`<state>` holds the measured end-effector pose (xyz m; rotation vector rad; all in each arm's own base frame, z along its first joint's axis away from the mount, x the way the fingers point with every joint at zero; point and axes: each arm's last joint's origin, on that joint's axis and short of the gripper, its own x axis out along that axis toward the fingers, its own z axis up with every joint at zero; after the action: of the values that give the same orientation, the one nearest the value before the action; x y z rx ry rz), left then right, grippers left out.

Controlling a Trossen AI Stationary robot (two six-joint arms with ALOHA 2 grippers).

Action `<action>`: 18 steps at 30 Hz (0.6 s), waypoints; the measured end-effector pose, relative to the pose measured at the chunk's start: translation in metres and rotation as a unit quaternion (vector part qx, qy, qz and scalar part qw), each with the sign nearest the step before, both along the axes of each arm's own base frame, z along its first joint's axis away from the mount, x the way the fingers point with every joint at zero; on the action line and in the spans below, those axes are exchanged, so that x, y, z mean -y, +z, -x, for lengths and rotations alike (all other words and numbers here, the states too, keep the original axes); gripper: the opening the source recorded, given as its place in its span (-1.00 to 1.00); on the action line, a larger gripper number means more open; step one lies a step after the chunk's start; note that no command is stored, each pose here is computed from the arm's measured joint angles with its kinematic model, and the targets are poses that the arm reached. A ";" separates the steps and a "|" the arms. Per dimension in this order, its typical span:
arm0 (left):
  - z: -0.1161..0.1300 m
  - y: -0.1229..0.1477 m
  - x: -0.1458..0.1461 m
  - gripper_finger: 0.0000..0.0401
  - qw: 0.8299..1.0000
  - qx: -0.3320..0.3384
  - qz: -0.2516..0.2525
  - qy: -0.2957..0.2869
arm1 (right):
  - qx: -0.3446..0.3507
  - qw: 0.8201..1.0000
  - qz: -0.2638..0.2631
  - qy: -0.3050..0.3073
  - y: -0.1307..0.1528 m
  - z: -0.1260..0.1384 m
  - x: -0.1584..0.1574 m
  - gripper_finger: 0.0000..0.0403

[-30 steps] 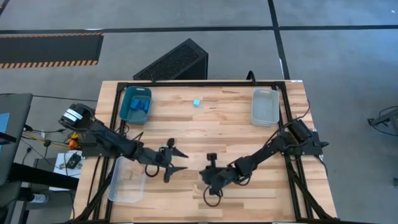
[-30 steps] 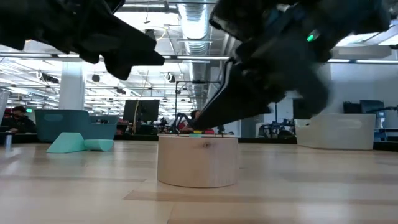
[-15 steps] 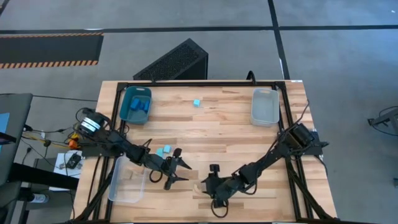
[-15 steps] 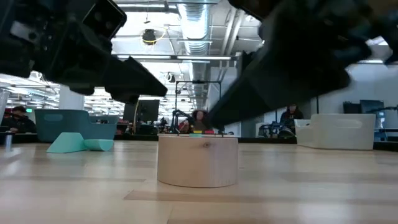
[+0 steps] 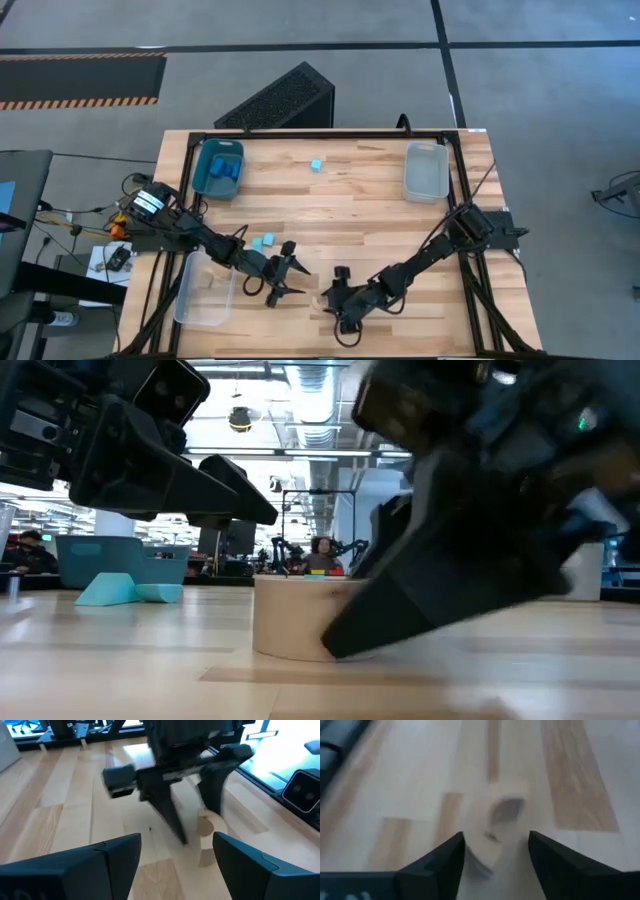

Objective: Sort & place blocks by color
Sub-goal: Put the brown block into the transparent bin

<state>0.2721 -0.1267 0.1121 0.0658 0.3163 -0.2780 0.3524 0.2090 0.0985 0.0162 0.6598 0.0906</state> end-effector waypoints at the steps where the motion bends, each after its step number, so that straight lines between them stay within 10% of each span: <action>1: 0.000 0.000 0.000 0.19 1.000 0.000 0.000 0.000 | -0.001 1.000 0.003 0.000 0.000 0.000 0.001 0.10; 11: 0.000 0.000 0.000 0.19 1.000 0.002 -0.014 -0.003 | 0.002 1.000 0.023 0.012 0.001 0.000 0.001 -0.82; 18: 0.000 0.000 0.000 0.19 1.000 0.003 -0.017 0.000 | 0.008 0.999 0.051 0.001 0.003 0.001 0.002 -0.84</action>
<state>0.2720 -0.1264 0.1117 0.1009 0.3156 -0.2733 0.3514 0.2066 0.1017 -0.0836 0.6477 0.0583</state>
